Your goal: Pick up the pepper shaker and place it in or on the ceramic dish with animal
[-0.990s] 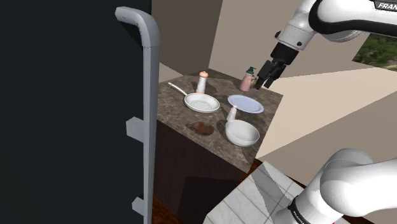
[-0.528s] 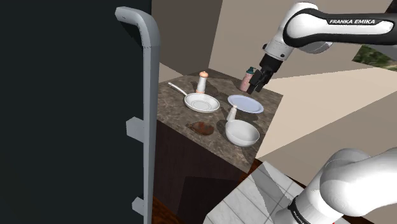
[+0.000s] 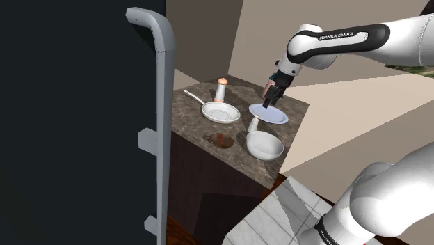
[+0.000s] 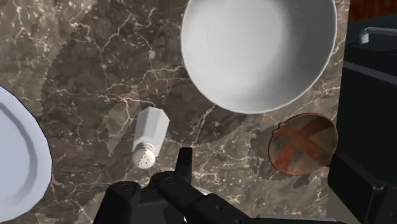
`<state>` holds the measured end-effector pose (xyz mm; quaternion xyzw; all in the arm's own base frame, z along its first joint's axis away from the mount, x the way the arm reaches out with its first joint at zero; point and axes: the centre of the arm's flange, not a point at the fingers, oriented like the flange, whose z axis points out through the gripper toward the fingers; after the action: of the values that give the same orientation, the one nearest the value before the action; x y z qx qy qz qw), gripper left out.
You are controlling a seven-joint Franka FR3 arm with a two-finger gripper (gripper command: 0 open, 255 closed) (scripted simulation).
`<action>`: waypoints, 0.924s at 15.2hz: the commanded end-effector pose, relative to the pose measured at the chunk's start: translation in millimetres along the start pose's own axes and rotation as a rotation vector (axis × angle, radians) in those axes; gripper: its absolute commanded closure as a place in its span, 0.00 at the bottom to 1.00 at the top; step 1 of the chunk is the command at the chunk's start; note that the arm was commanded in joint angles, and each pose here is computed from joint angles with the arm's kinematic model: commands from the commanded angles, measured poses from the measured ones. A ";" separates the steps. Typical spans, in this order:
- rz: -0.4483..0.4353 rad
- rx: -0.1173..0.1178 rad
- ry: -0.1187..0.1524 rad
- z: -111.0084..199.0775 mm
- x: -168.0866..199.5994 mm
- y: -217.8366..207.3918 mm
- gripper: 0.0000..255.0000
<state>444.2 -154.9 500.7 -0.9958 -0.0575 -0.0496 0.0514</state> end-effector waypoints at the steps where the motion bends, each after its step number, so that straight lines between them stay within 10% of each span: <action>1: -0.013 -0.001 -0.009 18.0 13.4 18.9 0.00; 14: -0.071 0.002 -0.054 113.4 75.5 108.2 0.00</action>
<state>540.5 -239.6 391.5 -0.9941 -0.0939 -0.0243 0.0491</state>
